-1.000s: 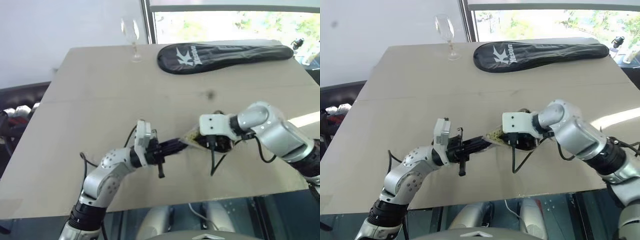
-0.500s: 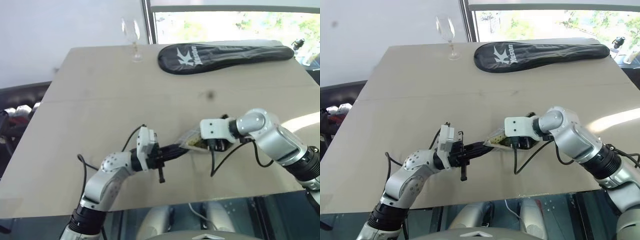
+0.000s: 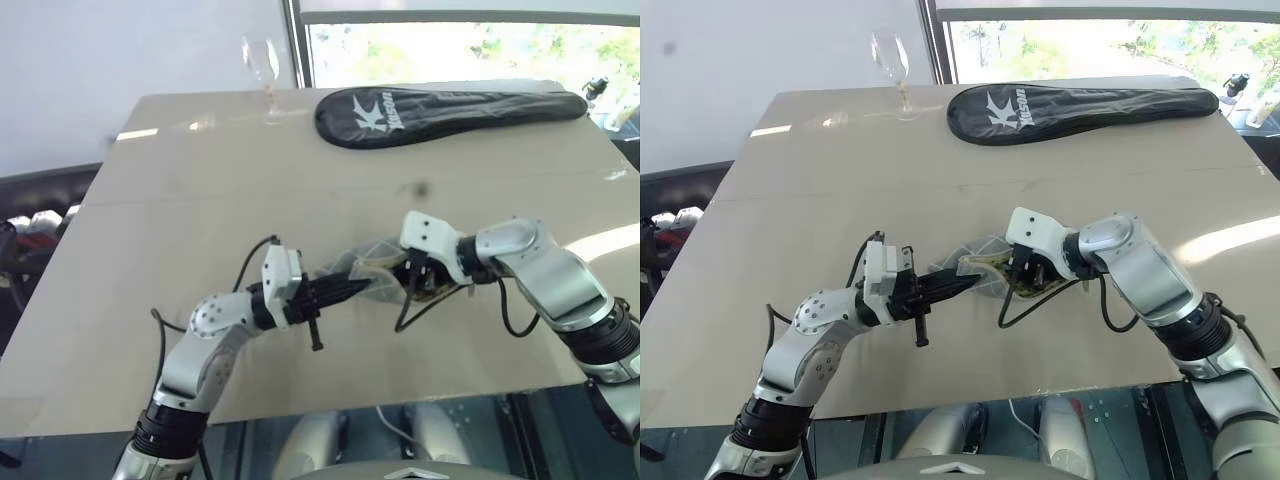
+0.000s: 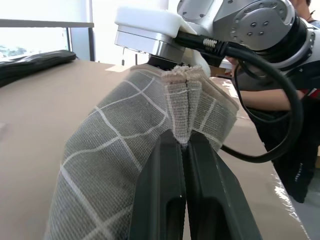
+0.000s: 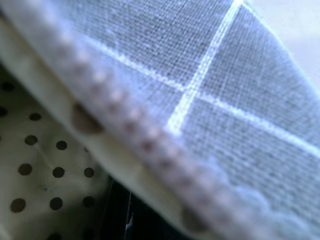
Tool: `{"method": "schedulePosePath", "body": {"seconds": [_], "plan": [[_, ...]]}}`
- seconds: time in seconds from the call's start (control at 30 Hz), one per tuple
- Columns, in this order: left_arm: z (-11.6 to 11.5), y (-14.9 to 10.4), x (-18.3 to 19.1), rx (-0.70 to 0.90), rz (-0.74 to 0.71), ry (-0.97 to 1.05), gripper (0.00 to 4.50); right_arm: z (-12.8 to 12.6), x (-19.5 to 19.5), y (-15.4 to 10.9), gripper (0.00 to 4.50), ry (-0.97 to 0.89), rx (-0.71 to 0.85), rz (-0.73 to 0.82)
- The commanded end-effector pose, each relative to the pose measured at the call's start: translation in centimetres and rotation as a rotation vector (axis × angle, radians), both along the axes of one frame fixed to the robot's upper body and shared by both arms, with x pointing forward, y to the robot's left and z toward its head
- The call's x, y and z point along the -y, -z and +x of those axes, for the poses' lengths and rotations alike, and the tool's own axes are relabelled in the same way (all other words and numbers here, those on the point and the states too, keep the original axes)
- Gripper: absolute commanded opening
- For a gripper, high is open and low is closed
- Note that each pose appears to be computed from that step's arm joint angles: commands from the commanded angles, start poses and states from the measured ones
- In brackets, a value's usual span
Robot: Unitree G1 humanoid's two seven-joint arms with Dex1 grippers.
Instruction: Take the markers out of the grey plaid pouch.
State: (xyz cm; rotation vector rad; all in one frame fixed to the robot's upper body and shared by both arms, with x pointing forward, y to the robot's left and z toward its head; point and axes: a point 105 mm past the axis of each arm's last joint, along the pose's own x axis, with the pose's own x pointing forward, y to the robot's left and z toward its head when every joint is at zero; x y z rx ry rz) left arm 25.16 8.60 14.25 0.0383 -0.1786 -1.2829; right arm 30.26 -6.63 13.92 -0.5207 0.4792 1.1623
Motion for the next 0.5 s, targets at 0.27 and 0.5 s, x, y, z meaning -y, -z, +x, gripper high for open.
{"method": "schedulePosePath", "body": {"seconds": [0.27,0.5], "plan": [[-1.9,2.8,-0.6,-0.099,0.076,0.073,0.00,3.8,3.2,-1.8,0.49,0.376,-0.069,0.185],[-2.6,2.9,-0.6,-0.106,0.088,0.104,0.00,3.7,2.6,-1.2,0.49,0.422,-0.139,0.227]]}}
